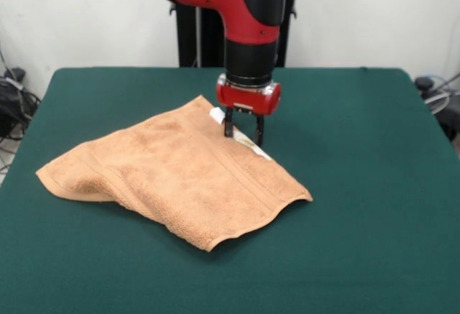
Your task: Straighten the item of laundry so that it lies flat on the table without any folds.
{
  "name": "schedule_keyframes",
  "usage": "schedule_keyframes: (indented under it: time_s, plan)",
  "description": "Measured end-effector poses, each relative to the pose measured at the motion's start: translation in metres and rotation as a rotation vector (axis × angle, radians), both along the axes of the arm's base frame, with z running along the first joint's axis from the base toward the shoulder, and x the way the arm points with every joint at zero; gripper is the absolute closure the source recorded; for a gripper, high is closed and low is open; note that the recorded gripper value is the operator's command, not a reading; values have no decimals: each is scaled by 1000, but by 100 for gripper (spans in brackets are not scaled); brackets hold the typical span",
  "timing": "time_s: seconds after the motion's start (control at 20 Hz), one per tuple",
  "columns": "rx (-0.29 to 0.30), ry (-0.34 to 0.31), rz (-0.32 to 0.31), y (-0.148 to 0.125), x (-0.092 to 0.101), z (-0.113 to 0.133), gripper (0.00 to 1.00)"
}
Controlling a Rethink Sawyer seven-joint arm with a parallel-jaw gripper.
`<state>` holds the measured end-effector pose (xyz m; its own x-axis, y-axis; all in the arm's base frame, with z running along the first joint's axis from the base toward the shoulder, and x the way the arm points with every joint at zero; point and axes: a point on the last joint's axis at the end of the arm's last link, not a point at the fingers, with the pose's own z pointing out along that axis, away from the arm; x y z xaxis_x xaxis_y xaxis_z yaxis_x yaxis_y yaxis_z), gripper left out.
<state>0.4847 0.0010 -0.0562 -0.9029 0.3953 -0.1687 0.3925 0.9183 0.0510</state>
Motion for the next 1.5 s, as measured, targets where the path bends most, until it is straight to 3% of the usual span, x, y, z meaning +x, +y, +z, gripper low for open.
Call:
schedule_keyframes:
  time_s: [1.05,1.5]
  plan:
    - [52,-148,-149,-5,-17,-1,0]
    - [48,-276,-237,-1,-32,-5,0]
